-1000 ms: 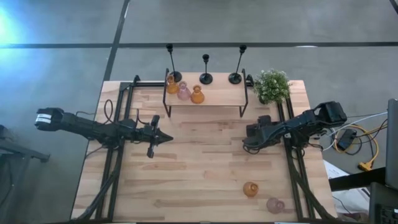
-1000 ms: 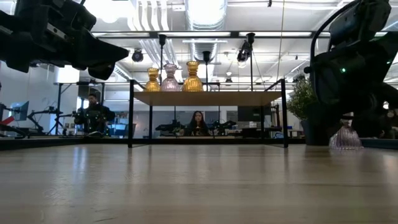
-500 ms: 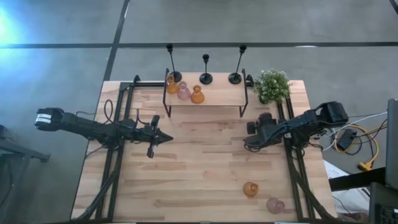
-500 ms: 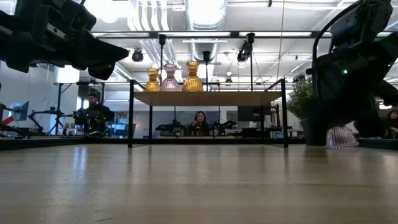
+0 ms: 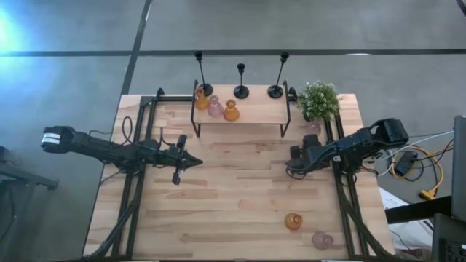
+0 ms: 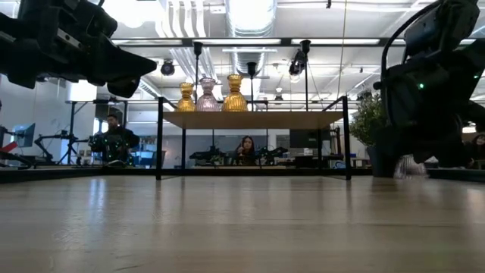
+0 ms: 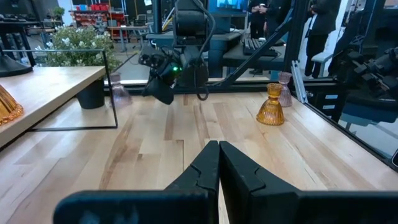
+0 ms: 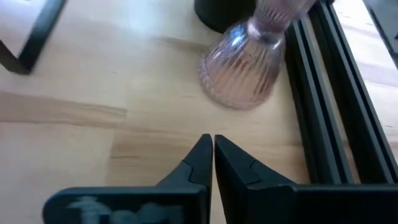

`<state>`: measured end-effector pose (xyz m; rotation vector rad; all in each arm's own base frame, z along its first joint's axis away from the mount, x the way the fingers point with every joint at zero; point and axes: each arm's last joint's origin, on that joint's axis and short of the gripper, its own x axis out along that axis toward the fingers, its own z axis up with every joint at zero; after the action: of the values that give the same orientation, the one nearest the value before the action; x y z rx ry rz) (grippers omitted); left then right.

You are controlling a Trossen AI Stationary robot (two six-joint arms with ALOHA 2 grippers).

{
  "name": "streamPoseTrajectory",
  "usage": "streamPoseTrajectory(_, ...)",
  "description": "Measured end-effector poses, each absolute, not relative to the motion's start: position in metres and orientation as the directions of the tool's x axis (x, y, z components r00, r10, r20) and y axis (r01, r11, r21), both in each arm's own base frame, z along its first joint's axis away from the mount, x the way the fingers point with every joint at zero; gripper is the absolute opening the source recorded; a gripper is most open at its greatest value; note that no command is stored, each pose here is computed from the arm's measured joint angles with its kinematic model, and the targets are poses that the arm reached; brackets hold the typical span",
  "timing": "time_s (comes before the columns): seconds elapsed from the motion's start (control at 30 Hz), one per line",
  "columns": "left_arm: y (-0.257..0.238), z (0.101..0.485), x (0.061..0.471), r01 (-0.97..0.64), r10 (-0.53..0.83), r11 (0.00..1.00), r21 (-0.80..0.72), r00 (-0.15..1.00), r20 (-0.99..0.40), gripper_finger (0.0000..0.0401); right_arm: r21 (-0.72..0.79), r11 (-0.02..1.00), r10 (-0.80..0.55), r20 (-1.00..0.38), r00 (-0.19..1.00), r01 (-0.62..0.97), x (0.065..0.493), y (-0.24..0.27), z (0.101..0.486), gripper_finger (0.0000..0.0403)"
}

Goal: Pick & Place candle stick holders
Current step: Put the top pink glass candle holder on the shelf

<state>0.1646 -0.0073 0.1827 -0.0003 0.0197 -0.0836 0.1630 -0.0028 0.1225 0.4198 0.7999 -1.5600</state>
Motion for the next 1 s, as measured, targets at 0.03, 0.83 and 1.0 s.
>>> streamPoseTrajectory(0.03, -0.007, 0.183, 0.165, 0.083, -0.083, 0.997, -0.001, 0.996, -0.02, 0.0012, -0.247, 0.012, -0.712, -0.682, -0.165, 0.969, 0.163, -0.003, 0.122, 0.0011)
streamPoseTrajectory(0.83, -0.007, 0.182, 0.165, 0.083, -0.083, 0.997, -0.001, 0.996, -0.023, 0.0012, -0.287, 0.037, -0.775, -0.613, -0.154, 0.957, 0.164, -0.009, 0.126, 0.0199)
streamPoseTrajectory(1.0, -0.007, 0.183, 0.165, 0.083, -0.083, 0.997, -0.001, 0.996, -0.022, 0.0012, -0.29, 0.008, -0.774, -0.608, -0.178, 0.957, 0.162, -0.011, 0.125, 0.0274)
